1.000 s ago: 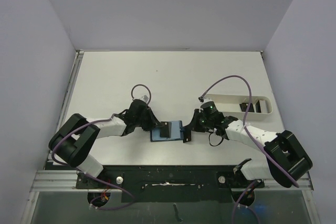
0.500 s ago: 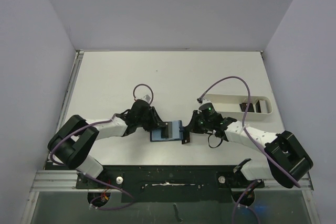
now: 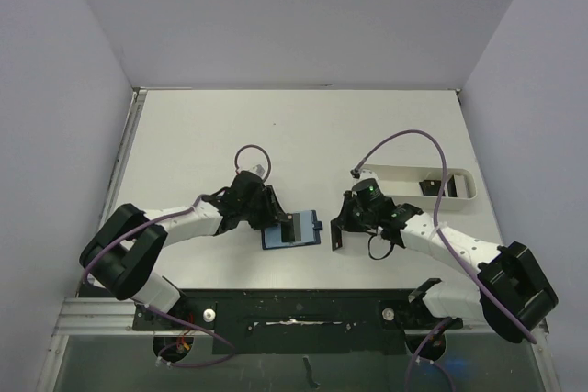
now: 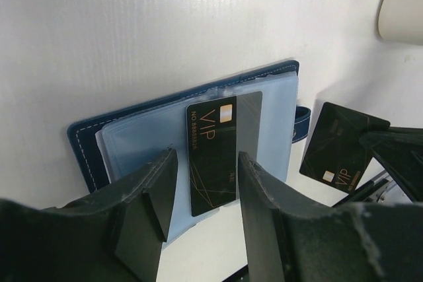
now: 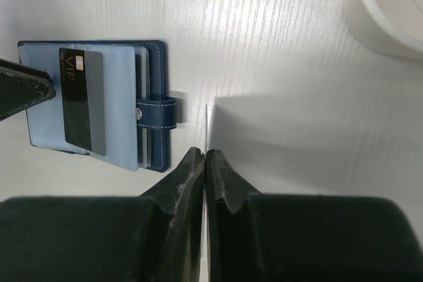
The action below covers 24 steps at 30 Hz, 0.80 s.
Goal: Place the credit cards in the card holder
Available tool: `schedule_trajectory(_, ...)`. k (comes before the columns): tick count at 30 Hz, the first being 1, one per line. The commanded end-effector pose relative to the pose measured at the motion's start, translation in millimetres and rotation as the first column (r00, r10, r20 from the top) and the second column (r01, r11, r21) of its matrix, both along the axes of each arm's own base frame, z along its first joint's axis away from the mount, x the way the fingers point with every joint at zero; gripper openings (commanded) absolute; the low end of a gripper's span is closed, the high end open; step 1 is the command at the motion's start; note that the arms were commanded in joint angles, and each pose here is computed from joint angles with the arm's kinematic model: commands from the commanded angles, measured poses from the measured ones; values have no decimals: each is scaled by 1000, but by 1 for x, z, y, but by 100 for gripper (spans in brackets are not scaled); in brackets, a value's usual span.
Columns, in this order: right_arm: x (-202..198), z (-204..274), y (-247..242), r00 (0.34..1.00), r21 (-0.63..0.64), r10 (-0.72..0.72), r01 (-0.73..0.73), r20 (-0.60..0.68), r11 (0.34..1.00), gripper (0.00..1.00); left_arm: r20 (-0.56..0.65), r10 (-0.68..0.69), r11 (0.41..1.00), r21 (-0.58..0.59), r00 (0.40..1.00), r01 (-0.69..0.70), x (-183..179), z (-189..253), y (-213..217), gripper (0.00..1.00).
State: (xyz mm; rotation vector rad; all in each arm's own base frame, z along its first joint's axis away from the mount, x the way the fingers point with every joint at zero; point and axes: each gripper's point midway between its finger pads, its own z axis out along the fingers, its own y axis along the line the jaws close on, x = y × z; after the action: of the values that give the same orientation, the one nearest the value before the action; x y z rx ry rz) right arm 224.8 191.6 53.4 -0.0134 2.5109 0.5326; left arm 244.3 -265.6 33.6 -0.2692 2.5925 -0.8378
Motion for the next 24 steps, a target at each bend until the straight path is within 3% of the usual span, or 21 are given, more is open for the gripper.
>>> schedule_trajectory(1,21,11,6,998,-11,0,1,58,1000,0,24,-35,998,-52,999,36,7,14,-17,41)
schedule_trajectory(24,8,-2,32,999,35,48,-49,20,998,0,14,-81,990,-116,997,82,5,23,-59,36)
